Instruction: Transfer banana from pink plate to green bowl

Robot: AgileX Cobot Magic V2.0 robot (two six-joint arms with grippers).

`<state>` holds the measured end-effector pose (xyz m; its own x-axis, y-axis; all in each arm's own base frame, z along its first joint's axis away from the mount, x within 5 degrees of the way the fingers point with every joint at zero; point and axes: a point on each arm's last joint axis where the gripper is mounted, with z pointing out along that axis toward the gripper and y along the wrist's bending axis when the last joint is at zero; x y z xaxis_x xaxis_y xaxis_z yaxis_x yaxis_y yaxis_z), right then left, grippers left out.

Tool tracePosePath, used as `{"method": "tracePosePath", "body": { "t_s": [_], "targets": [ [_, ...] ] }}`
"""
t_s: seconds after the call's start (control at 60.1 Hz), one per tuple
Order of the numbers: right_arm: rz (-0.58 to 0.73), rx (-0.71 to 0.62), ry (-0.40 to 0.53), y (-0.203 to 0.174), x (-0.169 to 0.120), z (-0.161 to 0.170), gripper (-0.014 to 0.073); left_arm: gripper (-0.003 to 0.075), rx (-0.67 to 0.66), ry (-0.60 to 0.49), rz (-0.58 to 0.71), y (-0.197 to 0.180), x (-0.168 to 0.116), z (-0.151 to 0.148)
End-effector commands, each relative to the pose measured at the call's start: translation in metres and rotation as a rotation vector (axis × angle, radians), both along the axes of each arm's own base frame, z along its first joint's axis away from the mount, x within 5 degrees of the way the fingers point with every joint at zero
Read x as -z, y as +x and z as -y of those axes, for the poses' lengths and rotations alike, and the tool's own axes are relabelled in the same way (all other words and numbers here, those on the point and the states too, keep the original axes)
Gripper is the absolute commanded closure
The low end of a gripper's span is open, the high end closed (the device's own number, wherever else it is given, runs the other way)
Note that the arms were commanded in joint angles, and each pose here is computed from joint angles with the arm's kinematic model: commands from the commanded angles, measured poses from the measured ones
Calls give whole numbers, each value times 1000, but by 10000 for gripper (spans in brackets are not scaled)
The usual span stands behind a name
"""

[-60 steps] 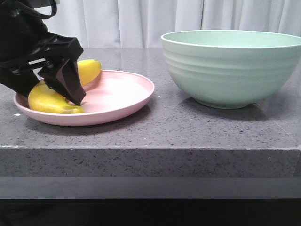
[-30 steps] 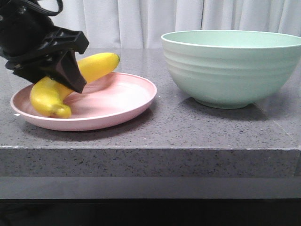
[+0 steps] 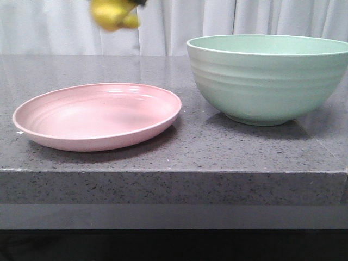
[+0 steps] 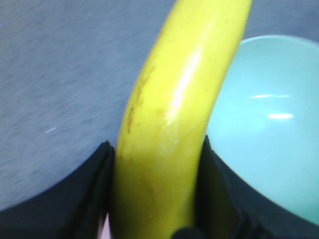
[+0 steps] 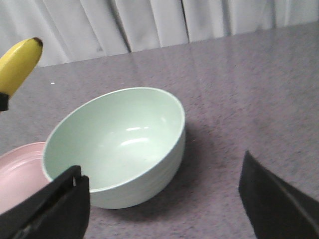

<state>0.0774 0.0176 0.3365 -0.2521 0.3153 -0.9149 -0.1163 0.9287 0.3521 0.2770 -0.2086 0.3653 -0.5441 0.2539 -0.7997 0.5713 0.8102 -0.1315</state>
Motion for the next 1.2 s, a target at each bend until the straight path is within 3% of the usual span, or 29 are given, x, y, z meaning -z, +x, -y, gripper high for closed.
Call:
{"method": "tracePosePath", "body": {
  "t_s": [0.0, 0.233, 0.349, 0.582, 1.015, 1.098, 1.181],
  "targets": [
    [72, -12, 171, 13, -18, -4, -27, 621, 71, -105, 108, -23, -38, 15],
    [39, -87, 454, 39, -22, -15, -27, 621, 215, -93, 79, -58, -36, 48],
    [-12, -158, 529, 51, -23, -25, -27, 621, 253, -95, 78, -68, -36, 56],
    [-51, -330, 594, 73, -31, -44, -27, 621, 281, -100, 72, -76, -36, 62],
    [-180, -484, 655, 130, -18, -66, -24, 621, 281, -106, 66, -77, -36, 62],
    [-184, -504, 659, 133, -19, -68, 15, 621, 281, -106, 66, -77, -36, 62],
    [-186, -517, 659, 134, -20, -69, 115, 621, 281, -106, 66, -77, -36, 62]
  ]
}}
